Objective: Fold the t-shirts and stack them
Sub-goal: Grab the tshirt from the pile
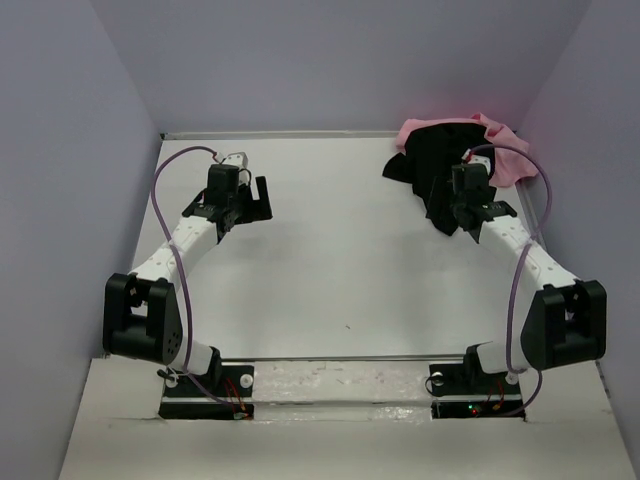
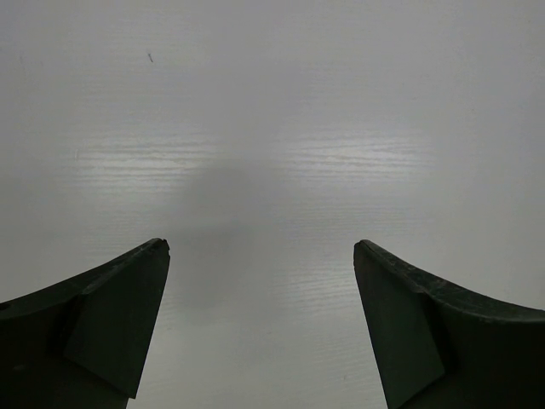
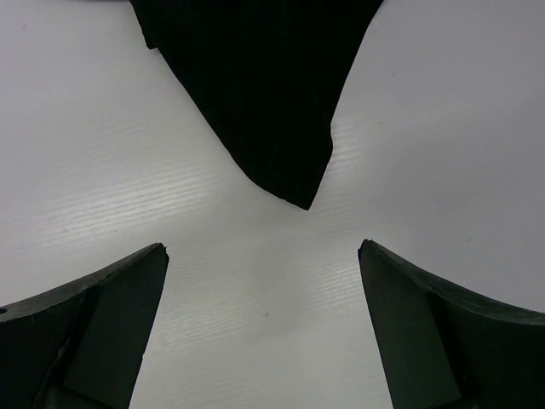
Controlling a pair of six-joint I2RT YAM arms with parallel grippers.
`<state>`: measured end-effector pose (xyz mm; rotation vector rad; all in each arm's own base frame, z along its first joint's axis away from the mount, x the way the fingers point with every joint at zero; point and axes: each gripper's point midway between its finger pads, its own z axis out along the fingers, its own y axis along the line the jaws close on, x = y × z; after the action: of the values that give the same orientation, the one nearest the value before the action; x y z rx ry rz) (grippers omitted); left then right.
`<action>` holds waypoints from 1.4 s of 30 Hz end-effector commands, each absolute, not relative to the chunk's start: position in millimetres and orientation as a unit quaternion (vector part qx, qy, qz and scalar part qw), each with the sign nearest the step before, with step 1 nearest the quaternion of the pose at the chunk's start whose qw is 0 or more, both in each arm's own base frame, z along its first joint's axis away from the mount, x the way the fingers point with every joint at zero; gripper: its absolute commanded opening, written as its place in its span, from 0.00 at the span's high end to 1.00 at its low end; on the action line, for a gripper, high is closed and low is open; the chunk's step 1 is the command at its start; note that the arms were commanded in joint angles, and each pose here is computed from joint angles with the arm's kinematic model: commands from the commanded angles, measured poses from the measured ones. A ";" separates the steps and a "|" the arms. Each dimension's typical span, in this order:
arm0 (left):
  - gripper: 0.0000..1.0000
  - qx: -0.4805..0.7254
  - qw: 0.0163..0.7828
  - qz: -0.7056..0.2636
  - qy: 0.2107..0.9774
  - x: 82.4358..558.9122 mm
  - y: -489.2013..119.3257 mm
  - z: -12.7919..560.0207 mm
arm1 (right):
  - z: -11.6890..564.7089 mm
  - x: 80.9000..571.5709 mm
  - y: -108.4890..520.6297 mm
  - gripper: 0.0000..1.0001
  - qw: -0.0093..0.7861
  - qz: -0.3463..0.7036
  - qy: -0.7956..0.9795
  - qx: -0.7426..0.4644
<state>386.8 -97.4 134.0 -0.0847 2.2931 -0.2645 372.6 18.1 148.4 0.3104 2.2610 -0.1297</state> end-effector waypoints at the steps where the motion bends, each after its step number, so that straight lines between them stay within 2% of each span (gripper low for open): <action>1: 0.01 -0.029 0.428 -0.109 0.897 390.8 -99.9 151.7 | 160.4 399.0 14.3 0.00 0.431 -0.076 0.890 0.130; 6: 0.01 -0.025 0.429 -0.108 0.897 389.9 -99.7 151.5 | 147.4 452.6 9.7 0.00 0.415 -0.036 0.896 0.155; 8: 0.01 -0.023 0.429 -0.108 0.896 389.2 -99.6 152.7 | 163.2 471.2 6.2 0.00 0.433 -0.033 0.887 0.158; 9: 0.01 -0.022 0.429 -0.108 0.896 389.1 -99.8 153.1 | 146.1 482.1 6.4 0.00 0.417 -0.041 0.896 0.148; 10: 0.01 -0.020 0.431 -0.108 0.895 388.9 -99.9 154.8 | 161.7 499.3 5.6 0.00 0.436 -0.043 0.887 0.148; 11: 0.01 -0.019 0.431 -0.108 0.896 388.6 -99.7 154.5 | 146.1 510.0 0.4 0.00 0.422 -0.052 0.893 0.147; 14: 0.01 -0.019 0.429 -0.105 0.897 386.9 -98.7 153.3 | 149.2 542.3 2.9 0.00 0.432 -0.050 0.889 0.144; 18: 0.01 -0.019 0.429 -0.107 0.897 384.1 -98.4 153.4 | 140.2 571.8 8.0 0.00 0.431 -0.043 0.891 0.135; 23: 0.01 -0.019 0.429 -0.111 0.896 382.0 -99.0 155.2 | 123.0 584.5 5.9 0.02 0.420 -0.054 0.895 0.139; 25: 0.01 -0.018 0.429 -0.111 0.896 382.6 -99.5 156.3 | 117.3 585.3 6.4 0.11 0.416 -0.053 0.897 0.141; 26: 0.01 -0.019 0.427 -0.112 0.897 382.1 -99.7 155.7 | 111.8 585.3 5.7 0.37 0.411 -0.056 0.899 0.142; 27: 0.01 -0.019 0.428 -0.112 0.897 382.5 -99.5 156.3 | 110.0 585.3 5.0 0.56 0.410 -0.057 0.899 0.144; 28: 0.01 -0.019 0.428 -0.112 0.896 382.6 -99.5 157.6 | 108.1 583.8 3.3 1.00 0.405 -0.063 0.900 0.148; 33: 0.01 -0.017 0.428 -0.113 0.896 383.8 -100.6 157.2 | 124.7 578.2 26.6 1.00 0.397 0.001 0.909 0.129; 37: 0.01 -0.017 0.428 -0.115 0.896 387.2 -101.9 156.2 | 173.8 553.3 113.1 1.00 0.390 0.128 0.910 0.060; 38: 0.01 -0.017 0.430 -0.118 0.895 389.1 -103.3 156.2 | 187.6 534.3 157.7 1.00 0.361 0.206 0.909 0.020; 39: 0.01 -0.018 0.429 -0.121 0.895 391.0 -104.8 154.7 | 190.4 503.2 199.7 1.00 0.292 0.286 0.912 0.001; 40: 0.01 -0.018 0.429 -0.124 0.894 391.4 -105.7 156.1 | 196.6 509.7 202.5 1.00 0.297 0.293 0.909 0.009; 41: 0.01 -0.018 0.428 -0.125 0.895 393.4 -106.8 153.8 | 199.4 473.3 240.1 1.00 0.220 0.358 0.907 -0.017; 42: 0.01 -0.019 0.427 -0.127 0.895 394.5 -107.5 153.6 | 204.5 456.8 259.5 1.00 0.185 0.387 0.903 -0.029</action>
<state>383.9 -99.1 140.6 -0.0678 2.2820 -0.2797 538.8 137.6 125.7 0.1525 2.4775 0.4495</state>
